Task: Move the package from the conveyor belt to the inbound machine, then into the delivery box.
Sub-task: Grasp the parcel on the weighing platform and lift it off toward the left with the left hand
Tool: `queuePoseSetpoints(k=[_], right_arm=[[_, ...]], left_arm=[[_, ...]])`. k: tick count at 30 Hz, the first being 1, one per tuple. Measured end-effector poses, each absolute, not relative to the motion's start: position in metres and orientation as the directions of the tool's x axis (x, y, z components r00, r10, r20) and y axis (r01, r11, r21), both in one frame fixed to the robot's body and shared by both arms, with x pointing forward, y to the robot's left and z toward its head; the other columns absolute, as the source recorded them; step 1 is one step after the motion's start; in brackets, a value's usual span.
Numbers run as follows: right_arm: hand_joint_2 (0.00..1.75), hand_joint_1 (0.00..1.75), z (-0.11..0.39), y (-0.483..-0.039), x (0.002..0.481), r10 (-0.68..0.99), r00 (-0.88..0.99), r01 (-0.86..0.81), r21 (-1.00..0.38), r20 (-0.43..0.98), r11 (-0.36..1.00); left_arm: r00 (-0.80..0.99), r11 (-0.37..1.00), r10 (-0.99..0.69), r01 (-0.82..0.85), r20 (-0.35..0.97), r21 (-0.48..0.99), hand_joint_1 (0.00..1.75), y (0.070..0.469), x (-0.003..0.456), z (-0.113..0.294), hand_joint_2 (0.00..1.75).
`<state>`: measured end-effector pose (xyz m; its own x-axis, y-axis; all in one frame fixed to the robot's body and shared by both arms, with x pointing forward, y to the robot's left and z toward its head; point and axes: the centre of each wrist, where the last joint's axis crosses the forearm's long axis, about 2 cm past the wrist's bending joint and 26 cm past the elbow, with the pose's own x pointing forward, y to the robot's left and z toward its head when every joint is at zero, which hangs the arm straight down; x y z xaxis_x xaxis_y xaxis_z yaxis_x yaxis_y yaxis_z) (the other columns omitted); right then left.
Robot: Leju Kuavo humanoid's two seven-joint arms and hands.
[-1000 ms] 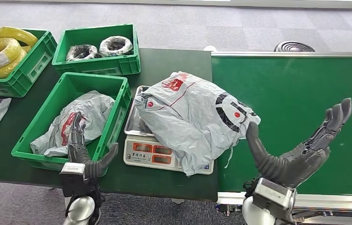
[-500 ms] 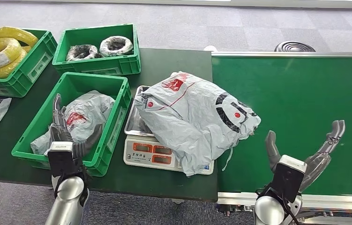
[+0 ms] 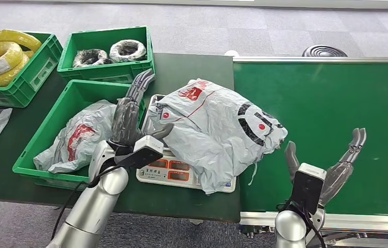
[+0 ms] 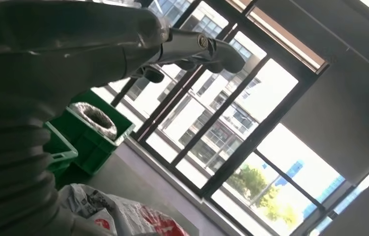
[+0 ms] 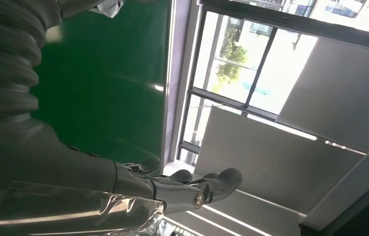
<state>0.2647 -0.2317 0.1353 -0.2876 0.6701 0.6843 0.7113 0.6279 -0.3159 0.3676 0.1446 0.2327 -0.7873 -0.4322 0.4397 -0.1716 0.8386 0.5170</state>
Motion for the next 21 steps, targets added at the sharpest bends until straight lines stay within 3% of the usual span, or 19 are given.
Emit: queuePoseSetpoints(k=[5, 9, 19, 21], right_arm=[[1.75, 0.00, 0.136, -0.234, 0.264, 0.666, -0.284, 0.719, -0.306, 0.690, 0.624], [1.75, 0.00, 0.138, -0.238, 0.256, 0.669, -0.272, 0.732, -0.302, 0.692, 0.611], [1.75, 0.00, 0.147, -0.242, 0.240, 0.672, -0.287, 0.753, -0.274, 0.683, 0.599], [1.75, 0.00, 0.150, -0.240, 0.240, 0.672, -0.298, 0.752, -0.267, 0.678, 0.603]], left_arm=[[-0.813, 0.670, -0.499, -0.144, 0.298, 0.728, 0.00, 0.097, 0.373, 0.222, 1.75], [-0.837, 0.527, -0.495, -0.077, 0.233, 0.846, 0.00, 0.059, 0.362, 0.187, 1.75], [-0.820, 0.277, -0.523, 0.096, 0.234, 0.956, 0.00, 0.056, 0.338, 0.115, 1.75], [-0.814, 0.257, -0.529, 0.118, 0.242, 0.959, 0.83, 0.058, 0.333, 0.107, 1.75]])
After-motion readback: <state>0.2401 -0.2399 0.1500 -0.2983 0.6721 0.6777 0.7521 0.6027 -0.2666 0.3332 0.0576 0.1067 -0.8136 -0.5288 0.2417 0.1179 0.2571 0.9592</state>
